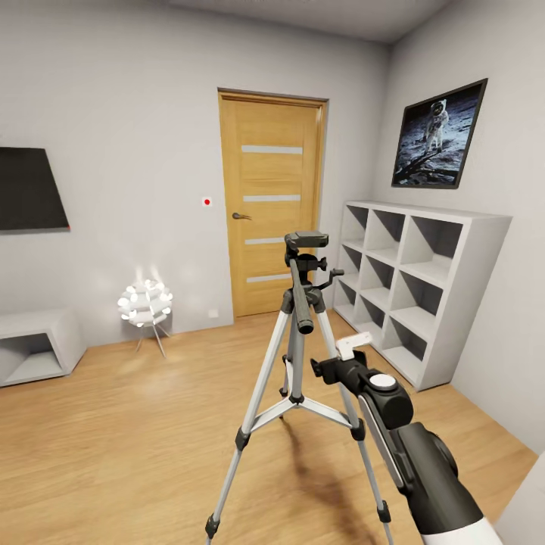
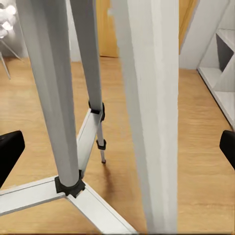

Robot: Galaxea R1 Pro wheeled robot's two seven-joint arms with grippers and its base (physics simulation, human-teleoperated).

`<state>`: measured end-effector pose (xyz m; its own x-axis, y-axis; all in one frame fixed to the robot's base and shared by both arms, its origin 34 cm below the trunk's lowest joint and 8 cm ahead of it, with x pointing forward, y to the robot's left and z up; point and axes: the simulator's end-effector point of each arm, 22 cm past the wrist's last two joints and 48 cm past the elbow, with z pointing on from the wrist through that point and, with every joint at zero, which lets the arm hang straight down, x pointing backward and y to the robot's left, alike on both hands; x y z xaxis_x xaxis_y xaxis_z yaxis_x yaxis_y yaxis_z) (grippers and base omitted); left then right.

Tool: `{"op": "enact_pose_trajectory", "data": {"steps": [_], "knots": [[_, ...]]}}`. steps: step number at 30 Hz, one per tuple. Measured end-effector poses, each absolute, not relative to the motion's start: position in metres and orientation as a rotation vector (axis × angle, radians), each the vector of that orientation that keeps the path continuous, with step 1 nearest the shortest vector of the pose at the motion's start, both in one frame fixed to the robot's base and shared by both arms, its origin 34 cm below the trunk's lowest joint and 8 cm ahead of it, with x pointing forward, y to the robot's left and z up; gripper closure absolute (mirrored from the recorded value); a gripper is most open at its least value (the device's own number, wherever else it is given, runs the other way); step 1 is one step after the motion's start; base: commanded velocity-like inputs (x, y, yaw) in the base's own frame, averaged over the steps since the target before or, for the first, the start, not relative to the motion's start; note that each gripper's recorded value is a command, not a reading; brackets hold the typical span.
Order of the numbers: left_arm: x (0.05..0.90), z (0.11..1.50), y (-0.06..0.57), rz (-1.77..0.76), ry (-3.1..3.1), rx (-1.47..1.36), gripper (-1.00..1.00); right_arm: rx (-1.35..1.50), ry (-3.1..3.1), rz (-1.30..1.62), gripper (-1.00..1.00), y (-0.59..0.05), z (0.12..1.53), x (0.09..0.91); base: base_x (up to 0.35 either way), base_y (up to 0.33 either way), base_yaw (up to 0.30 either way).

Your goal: Attach the digital camera to the camera tripod in the bedroom.

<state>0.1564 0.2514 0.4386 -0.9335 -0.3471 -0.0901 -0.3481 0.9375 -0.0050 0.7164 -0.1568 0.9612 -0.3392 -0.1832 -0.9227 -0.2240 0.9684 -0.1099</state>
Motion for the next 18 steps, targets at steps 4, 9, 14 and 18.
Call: {"op": "enact_pose_trajectory", "data": {"steps": [4, 9, 14, 18], "knots": [[0.156, 0.439, 0.251, 0.016, 3.004, -0.54, -1.0, -0.291, 1.948, 0.029, -1.0, -0.159, 0.951, 0.717, 0.0, 0.0, 0.0], [0.157, 0.439, 0.251, 0.016, 3.003, -0.54, -1.0, -0.282, 1.954, 0.021, -1.0, -0.163, 0.949, 0.718, 0.0, 0.0, 0.0], [0.156, 0.439, 0.251, 0.015, 3.004, -0.54, -1.0, -0.244, 1.944, -0.011, -1.0, -0.178, 0.952, 0.722, 0.0, 0.0, 0.0], [0.157, 0.439, 0.251, 0.015, 3.002, -0.539, -1.0, -0.235, 1.934, -0.018, -1.0, -0.182, 0.954, 0.723, 0.0, 0.0, 0.0]]}}
